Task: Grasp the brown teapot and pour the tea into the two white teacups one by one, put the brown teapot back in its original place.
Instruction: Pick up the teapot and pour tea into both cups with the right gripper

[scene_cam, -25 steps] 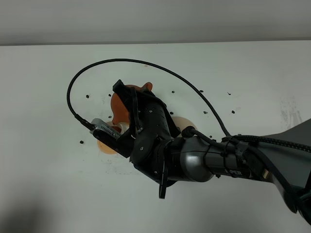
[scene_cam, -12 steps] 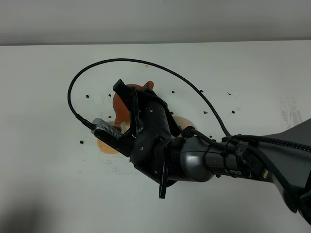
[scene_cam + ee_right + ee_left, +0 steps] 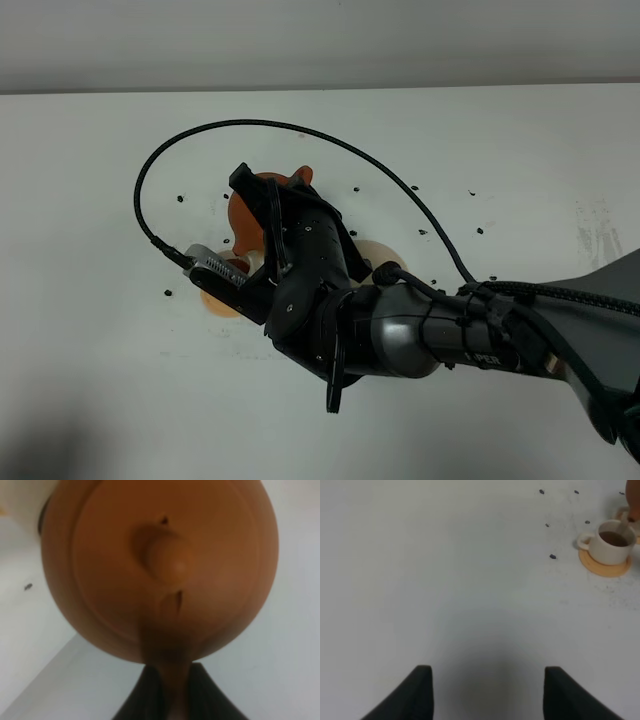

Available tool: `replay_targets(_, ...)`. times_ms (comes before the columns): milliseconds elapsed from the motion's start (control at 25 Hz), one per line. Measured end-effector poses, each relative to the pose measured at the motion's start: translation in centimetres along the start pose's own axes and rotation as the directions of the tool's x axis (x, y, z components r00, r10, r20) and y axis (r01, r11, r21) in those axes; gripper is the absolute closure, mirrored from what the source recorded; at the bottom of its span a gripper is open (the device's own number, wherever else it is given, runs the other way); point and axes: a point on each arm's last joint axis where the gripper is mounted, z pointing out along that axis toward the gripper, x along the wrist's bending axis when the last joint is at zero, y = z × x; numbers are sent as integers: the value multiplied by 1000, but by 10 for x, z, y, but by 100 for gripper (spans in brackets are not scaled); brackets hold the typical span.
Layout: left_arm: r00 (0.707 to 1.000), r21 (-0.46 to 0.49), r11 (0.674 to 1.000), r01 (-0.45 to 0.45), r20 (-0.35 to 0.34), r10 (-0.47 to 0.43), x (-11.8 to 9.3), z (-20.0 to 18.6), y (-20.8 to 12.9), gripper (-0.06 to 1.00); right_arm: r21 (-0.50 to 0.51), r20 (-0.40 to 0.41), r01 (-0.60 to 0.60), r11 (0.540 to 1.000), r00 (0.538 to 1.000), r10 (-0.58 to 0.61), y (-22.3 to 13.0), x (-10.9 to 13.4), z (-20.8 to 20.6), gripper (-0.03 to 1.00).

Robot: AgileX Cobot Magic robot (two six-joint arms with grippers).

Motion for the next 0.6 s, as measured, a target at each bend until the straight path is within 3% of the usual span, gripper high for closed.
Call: replay_targets(600, 1000, 0, 1000, 0, 0, 0, 0, 0, 0, 43, -11, 1, 26, 1000, 1000, -26, 1, 0, 0, 85)
